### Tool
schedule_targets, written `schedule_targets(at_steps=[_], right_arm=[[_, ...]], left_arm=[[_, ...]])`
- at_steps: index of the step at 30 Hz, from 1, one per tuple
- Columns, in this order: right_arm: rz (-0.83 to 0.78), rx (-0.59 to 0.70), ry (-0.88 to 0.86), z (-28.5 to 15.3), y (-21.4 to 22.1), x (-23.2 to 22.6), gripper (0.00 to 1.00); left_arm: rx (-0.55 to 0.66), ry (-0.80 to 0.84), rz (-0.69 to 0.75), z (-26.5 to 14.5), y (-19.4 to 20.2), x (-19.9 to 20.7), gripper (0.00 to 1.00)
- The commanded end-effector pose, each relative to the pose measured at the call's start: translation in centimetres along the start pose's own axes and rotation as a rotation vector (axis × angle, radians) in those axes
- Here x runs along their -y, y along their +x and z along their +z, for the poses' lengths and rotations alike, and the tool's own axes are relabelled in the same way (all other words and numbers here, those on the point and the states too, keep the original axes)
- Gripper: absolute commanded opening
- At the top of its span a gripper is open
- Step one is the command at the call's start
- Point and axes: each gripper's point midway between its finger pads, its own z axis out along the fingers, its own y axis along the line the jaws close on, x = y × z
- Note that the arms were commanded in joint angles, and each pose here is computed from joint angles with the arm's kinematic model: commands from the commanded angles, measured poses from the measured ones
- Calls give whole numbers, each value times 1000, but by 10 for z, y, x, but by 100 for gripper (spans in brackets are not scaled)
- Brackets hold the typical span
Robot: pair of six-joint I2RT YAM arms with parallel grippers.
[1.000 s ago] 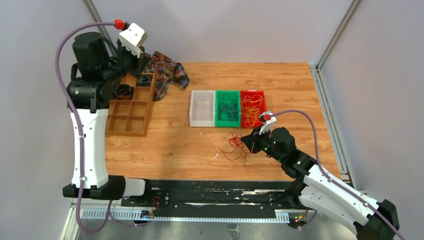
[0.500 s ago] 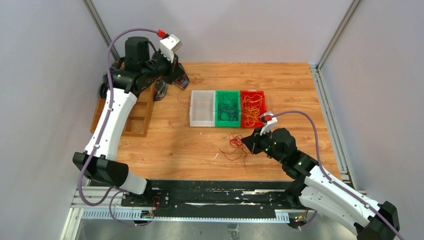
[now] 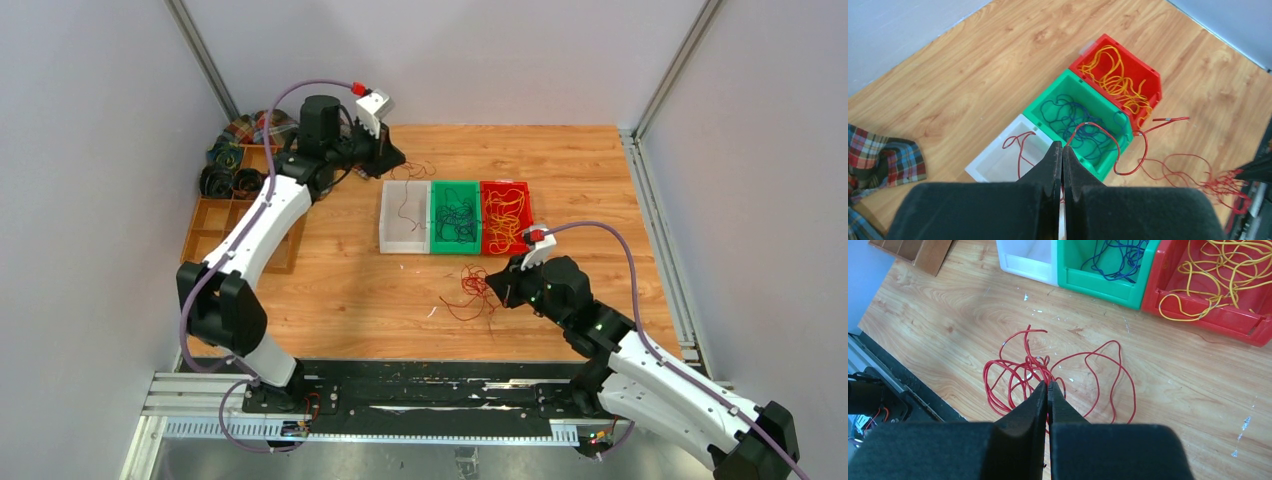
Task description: Untangle the cables
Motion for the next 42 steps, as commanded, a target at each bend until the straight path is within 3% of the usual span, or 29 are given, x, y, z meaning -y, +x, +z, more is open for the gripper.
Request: schedule_targets(at_steps=[1, 13, 19, 26, 33, 39, 42], right_arm=[[6, 12, 29, 2, 2, 5, 1], [7, -16, 65, 6, -2, 7, 0], [16, -25, 64, 6, -6, 3, 1], [18, -31, 77, 2, -8, 4, 1], [16, -31, 83, -3, -11, 5, 1], [15, -25, 89, -6, -12, 6, 0], [16, -18, 87, -7, -14, 5, 1]], left_arm=[[17, -35, 81, 22, 7, -20, 1], [-206, -35, 223, 48, 111, -38, 1], [-307, -146, 315, 52, 146, -55, 1], [-362, -275, 417, 66, 158, -82, 1], [-374, -328, 638, 85, 161, -86, 1], [-367, -276, 599, 97, 167, -75, 1], [-406, -228, 543, 98, 171, -67, 19]])
